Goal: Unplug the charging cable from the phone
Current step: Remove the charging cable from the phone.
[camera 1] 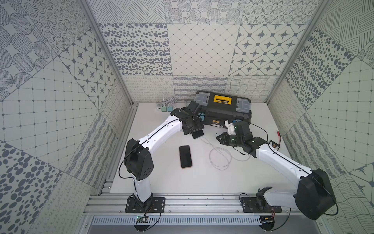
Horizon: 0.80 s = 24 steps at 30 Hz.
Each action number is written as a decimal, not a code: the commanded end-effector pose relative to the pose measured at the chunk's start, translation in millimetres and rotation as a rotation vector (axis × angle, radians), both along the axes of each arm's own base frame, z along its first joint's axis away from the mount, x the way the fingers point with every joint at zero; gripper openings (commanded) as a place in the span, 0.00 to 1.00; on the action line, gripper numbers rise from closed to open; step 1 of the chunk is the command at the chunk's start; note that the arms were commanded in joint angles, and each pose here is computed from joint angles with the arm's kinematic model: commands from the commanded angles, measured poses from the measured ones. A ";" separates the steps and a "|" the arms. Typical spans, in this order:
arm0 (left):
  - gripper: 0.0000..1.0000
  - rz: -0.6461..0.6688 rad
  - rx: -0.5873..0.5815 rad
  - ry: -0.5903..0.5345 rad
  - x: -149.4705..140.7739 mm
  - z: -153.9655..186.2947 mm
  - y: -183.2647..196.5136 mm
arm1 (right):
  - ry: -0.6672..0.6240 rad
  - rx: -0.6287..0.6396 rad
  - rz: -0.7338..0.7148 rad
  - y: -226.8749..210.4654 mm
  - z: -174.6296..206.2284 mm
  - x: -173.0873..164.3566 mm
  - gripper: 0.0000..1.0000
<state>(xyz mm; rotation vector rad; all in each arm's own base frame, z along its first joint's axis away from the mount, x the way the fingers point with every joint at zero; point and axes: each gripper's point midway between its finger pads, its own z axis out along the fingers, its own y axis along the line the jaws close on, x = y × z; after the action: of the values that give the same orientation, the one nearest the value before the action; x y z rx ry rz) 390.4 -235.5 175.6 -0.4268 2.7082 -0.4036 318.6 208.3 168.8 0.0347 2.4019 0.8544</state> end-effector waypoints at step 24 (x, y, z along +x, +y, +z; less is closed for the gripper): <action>0.00 -0.080 -0.039 0.271 -65.1 -98.8 -48.8 | 0.141 -0.254 -0.351 -106.3 -56.6 15.2 0.07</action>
<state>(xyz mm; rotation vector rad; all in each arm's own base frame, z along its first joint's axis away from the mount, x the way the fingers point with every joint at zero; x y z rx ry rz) 327.4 -266.1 82.3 -0.3850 2.9705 -0.3514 333.9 107.1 118.7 0.3905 2.5095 0.4221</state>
